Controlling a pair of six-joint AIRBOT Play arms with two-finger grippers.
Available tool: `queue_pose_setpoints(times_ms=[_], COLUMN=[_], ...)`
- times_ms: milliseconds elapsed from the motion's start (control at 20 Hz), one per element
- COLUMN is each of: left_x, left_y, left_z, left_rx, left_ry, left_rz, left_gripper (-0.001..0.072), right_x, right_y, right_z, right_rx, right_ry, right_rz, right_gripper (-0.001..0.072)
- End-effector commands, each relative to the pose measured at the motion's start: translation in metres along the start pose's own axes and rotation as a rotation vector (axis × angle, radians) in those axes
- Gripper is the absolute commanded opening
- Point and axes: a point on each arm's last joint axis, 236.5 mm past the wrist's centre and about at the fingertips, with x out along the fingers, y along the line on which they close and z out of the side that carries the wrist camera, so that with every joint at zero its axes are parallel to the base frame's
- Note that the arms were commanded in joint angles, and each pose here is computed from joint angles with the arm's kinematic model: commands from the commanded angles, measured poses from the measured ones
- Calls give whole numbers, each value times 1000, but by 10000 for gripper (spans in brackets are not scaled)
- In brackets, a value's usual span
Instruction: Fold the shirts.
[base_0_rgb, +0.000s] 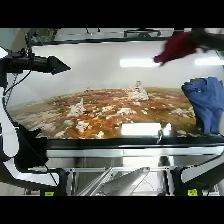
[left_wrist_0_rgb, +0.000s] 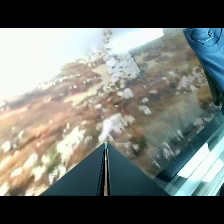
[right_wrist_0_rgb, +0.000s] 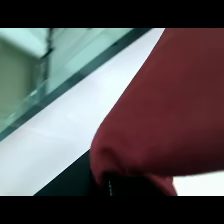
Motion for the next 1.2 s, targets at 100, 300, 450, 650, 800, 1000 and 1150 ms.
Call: queue_pose_setpoints(times_ms=[100,300,450,650,800,1000,1150], left_x=[0,0,-1,-1,-1,-1,-1], left_y=[-1,-7,-9,-9,-9,-9,-9], left_z=[-3,-16,-21,-21,-21,-21,-21], left_rx=[-2,-2,-2,-6,-5,-5,-6], left_ry=[11,69,91,91,90,90,89], left_rz=[-4,-29,-38,-39,-39,-39,-38], left_gripper=[13,13,13,13,13,13,13], right_x=[-123,-200,-236,-275,-293,-296,-300], right_y=[-100,-183,-227,-278,-301,-304,-298], right_z=[-4,-68,-125,-212,-255,-261,-257], right_rx=[79,167,295,475,579,546,445], right_ry=[114,197,169,219,280,314,391], right_rz=[-394,-826,-946,-1043,-1092,-1087,-1063], right_gripper=[14,14,14,15,16,27,717])
